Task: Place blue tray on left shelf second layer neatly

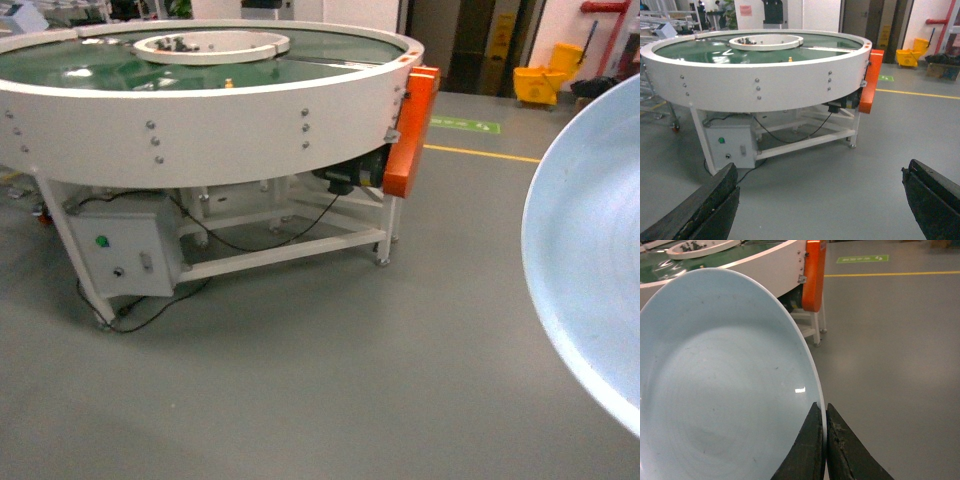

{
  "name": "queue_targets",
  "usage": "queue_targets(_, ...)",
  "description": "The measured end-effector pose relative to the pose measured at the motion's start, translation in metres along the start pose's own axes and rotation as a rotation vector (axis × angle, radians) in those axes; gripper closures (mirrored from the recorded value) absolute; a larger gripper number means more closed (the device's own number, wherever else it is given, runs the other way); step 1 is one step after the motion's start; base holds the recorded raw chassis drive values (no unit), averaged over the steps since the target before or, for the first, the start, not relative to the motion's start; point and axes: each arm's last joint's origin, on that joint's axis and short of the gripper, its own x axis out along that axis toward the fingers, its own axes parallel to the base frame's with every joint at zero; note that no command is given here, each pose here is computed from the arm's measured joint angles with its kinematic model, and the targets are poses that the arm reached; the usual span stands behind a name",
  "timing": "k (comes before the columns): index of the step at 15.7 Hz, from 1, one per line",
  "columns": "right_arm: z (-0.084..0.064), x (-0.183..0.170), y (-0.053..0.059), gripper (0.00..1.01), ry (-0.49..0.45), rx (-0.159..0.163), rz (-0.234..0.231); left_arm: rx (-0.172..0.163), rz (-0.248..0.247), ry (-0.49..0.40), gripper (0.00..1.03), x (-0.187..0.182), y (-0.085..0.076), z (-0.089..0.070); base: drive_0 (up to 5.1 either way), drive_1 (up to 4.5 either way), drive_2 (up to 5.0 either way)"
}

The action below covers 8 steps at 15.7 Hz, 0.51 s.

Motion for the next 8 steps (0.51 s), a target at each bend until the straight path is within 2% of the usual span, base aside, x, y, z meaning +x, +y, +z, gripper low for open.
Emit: queue_targets(8,0.0004,0.0,0.0001,0.99,-0.004,0.0,0.001,0.0,0.0,-0.005,0.05,0.0,0.0,0.0004,2.6,-1.02,-6.0)
